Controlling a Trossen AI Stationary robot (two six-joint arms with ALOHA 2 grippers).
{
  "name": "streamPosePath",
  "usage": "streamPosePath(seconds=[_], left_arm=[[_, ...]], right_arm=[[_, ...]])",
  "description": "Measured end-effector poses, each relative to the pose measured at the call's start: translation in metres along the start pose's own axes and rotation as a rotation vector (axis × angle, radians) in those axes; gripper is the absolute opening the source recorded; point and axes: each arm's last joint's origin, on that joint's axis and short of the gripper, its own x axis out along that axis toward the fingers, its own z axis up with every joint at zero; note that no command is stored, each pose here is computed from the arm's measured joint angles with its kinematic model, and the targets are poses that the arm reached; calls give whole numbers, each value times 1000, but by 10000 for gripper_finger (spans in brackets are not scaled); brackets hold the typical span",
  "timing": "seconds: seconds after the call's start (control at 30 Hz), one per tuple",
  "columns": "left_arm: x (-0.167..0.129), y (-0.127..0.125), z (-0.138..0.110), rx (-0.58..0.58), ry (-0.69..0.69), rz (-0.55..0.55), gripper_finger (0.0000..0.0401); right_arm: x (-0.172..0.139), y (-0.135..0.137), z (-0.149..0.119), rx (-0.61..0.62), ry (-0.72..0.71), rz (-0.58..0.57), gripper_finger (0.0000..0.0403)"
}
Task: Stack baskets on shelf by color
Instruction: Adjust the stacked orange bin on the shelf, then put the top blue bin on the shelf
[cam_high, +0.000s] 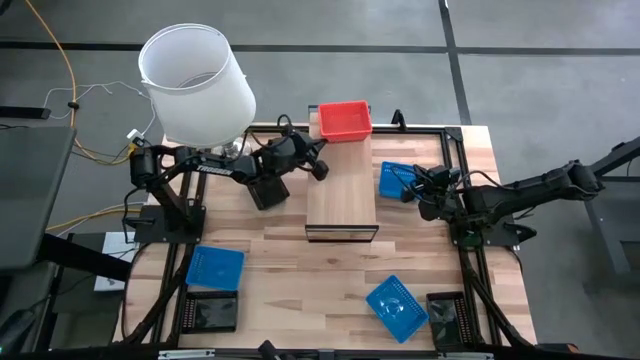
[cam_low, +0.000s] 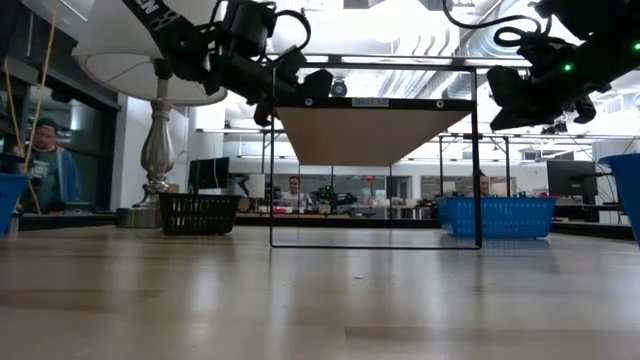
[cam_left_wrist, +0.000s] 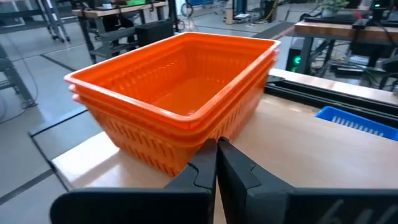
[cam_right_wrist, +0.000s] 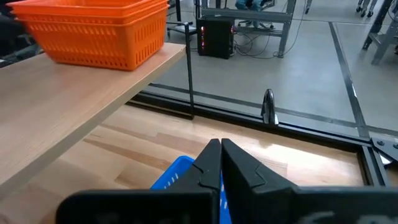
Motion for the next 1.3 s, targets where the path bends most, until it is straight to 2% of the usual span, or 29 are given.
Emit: streamPosePath(seconds=[0.27,0.6,0.73,0.87,1.07,1.2,1.3], left_arm=[[4,13,1,-9,-3,56,0],[5,15,0,-10,-1,51,0],[0,12,1,10,45,-26,0],[-18,5,12,16,79,-118,0],[-57,-22,25,45,109,-348,0],[-80,-37,0,49,122,-415,0],[-96,-42,-21,-23,59,-455,0]], right_arm=[[0,0,0,3,-1,1,0],[0,0,0,4,6,8,0],[0,1,0,0,16,16,0],[0,1,0,-6,18,19,0],[0,3,1,25,29,47,0],[0,7,3,37,45,92,0],[-1,10,4,29,62,141,0]])
